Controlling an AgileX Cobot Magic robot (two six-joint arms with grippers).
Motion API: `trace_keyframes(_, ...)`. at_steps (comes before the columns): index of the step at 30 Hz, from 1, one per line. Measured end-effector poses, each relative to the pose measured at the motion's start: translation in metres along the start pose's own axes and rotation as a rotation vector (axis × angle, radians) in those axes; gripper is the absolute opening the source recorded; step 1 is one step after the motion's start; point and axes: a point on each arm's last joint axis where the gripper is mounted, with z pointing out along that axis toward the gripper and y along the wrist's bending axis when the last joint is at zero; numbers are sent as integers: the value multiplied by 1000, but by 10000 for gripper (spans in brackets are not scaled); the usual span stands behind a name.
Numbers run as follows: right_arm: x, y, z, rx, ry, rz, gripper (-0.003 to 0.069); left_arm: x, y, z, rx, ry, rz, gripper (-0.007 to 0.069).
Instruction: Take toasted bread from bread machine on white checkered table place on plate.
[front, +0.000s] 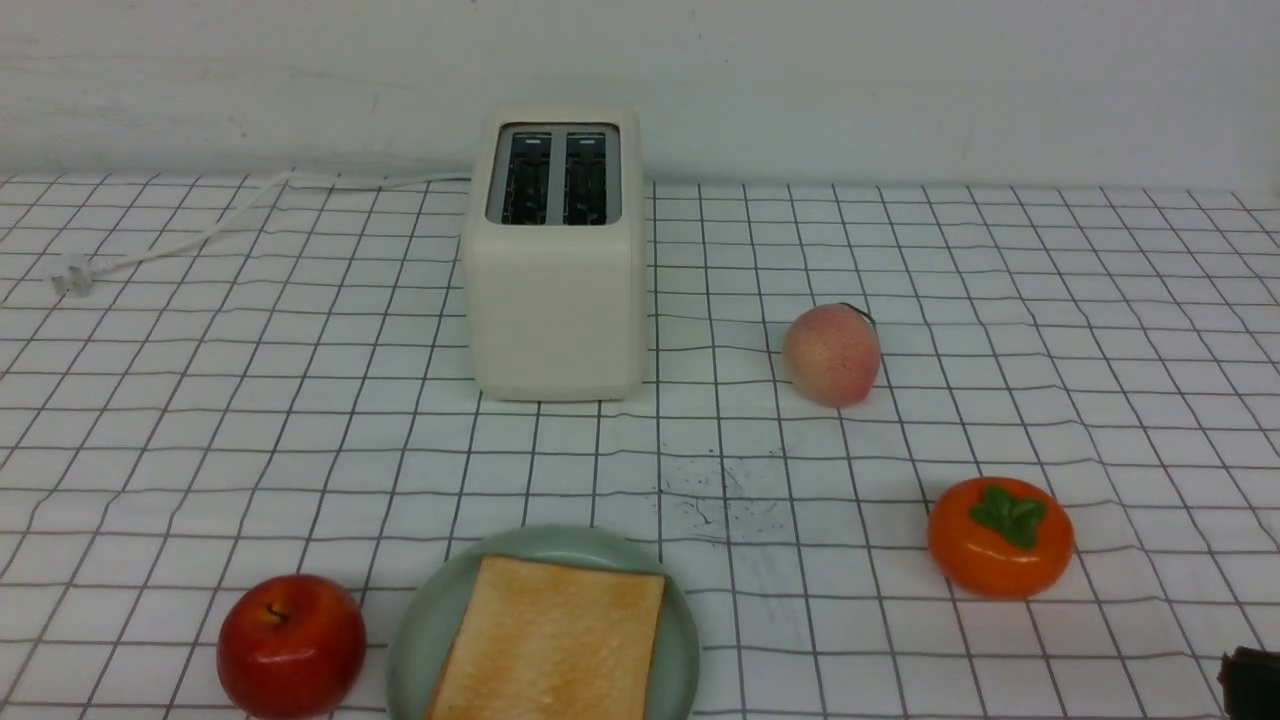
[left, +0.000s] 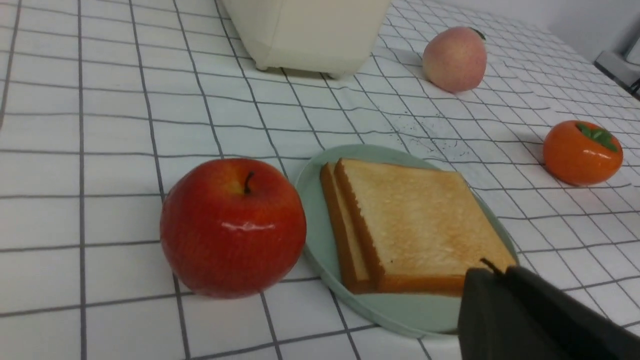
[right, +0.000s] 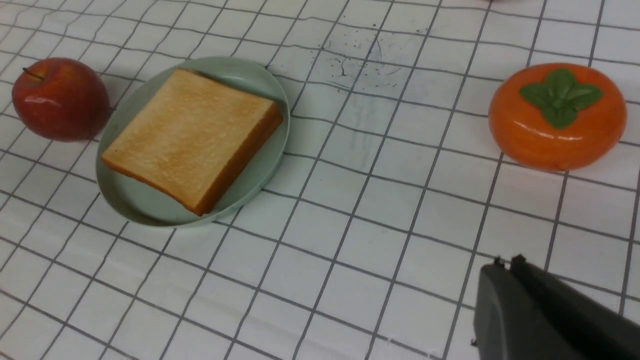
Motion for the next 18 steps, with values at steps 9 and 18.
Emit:
trace_keyframes(9, 31, -17, -16, 133, -157, -22, 3, 3, 1, 1, -3, 18, -1, 29)
trace_keyframes(18, 104, -51, 20, 284, -447, -53, -14, 3, 1, 1, -3, 20, -1, 39)
